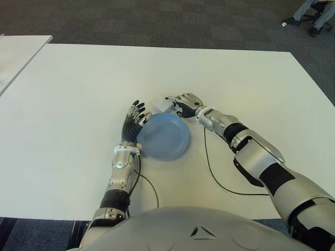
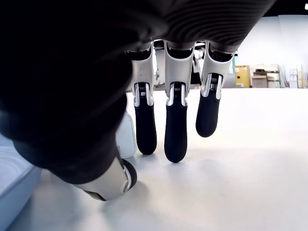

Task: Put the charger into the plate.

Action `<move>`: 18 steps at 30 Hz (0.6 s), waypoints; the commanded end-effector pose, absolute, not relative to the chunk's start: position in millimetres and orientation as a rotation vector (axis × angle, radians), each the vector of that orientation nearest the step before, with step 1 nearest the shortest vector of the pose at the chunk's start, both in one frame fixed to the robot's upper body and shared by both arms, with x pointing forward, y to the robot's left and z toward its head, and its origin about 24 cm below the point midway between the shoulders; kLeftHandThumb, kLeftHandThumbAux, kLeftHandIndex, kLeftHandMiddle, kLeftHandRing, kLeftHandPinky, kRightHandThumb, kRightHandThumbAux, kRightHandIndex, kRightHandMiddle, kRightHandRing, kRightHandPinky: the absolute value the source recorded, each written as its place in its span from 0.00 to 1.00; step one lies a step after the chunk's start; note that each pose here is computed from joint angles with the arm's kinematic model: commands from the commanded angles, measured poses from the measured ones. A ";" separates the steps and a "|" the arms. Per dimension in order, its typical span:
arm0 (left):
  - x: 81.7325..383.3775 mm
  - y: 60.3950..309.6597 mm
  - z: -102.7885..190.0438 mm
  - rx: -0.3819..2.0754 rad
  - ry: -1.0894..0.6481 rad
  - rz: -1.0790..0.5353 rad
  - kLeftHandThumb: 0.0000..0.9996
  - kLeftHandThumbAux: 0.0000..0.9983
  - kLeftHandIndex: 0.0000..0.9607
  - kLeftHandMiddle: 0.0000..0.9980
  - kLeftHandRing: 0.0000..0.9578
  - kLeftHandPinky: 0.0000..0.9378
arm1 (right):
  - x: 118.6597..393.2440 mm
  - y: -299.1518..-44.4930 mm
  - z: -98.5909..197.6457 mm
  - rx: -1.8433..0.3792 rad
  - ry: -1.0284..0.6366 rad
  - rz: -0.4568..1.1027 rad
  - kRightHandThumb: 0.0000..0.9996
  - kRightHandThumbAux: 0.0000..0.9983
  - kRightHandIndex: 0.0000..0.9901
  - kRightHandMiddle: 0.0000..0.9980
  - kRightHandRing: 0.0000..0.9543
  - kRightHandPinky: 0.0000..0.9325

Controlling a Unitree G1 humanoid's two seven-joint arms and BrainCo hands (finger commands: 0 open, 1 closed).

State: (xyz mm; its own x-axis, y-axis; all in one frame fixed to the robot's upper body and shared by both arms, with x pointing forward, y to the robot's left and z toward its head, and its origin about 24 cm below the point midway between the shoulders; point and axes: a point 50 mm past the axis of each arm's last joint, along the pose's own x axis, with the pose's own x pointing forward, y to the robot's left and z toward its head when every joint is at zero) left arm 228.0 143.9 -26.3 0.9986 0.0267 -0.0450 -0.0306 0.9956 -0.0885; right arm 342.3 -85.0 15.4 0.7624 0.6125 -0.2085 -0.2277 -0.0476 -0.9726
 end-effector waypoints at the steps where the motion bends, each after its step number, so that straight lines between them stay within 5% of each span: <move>1: 218.3 146.7 -40.8 -0.094 0.127 0.033 0.00 0.60 0.09 0.16 0.16 0.18 | 336.4 -97.6 2.9 -1.506 -0.263 0.745 0.00 0.88 0.09 0.41 0.48 0.46; 18: 217.9 147.8 -41.2 -0.083 0.128 0.044 0.00 0.59 0.08 0.16 0.17 0.19 | 338.3 -103.5 4.2 -1.550 -0.262 0.755 0.00 0.88 0.08 0.42 0.48 0.48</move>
State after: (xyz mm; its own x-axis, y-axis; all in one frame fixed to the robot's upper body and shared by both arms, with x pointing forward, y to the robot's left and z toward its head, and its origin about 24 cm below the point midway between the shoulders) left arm 227.9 144.0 -26.4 0.9987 0.0264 -0.0446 -0.0303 0.9957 -0.0874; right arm 343.3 -88.5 15.8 0.7622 0.6088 -0.2202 -0.2283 -0.0656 -0.9714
